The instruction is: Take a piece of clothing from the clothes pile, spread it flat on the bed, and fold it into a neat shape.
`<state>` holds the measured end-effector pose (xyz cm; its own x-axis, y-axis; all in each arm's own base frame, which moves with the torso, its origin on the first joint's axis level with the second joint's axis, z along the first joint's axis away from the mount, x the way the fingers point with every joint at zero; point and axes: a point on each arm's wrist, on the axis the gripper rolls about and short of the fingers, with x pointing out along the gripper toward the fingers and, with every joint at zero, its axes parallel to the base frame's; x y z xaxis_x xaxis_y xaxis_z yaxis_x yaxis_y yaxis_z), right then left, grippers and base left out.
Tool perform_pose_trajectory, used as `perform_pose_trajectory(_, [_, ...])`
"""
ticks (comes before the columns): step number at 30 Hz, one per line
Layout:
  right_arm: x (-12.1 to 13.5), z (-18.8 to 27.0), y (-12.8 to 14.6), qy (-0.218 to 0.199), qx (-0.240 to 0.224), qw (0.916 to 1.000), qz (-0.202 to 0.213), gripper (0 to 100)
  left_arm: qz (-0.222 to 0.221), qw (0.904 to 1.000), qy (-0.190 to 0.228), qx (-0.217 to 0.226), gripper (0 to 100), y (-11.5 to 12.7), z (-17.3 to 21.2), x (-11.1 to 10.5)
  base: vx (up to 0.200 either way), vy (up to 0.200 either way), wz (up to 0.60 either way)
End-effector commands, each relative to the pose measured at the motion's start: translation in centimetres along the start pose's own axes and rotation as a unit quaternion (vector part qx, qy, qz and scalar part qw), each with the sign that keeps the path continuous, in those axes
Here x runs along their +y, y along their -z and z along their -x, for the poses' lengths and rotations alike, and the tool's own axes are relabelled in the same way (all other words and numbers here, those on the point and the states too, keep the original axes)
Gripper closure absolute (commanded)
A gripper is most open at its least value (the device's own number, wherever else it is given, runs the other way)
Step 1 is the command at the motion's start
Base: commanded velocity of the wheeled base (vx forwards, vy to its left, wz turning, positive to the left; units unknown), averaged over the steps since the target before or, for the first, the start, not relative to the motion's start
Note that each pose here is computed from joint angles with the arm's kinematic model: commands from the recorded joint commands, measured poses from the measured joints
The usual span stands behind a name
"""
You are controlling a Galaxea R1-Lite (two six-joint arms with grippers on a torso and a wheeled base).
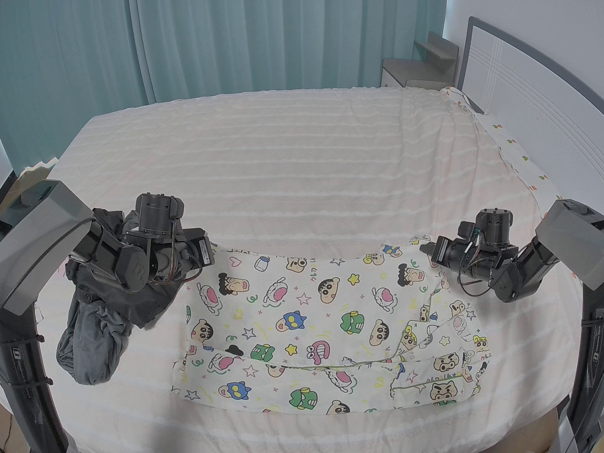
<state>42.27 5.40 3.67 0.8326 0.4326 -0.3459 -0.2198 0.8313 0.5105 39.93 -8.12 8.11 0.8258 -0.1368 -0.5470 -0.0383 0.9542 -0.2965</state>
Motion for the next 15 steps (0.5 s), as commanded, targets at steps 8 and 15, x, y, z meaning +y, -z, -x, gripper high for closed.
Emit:
perform_pose_trajectory(8, [0.3, 4.5, -0.8, -0.024, 0.003, 0.9997, -0.004, 100, -0.002, 0.9999, 0.01, -0.005, 100, -0.2, 2.9, -0.3, 0.0, 0.0, 0.0])
perform_pose_trajectory(15, [0.5, 6.8, 0.0, -0.05, 0.017, 0.9986, -0.005, 100, -0.012, 0.9998, 0.017, -0.002, 100, 0.2, 4.6, -0.8, 0.0, 0.0, 0.0])
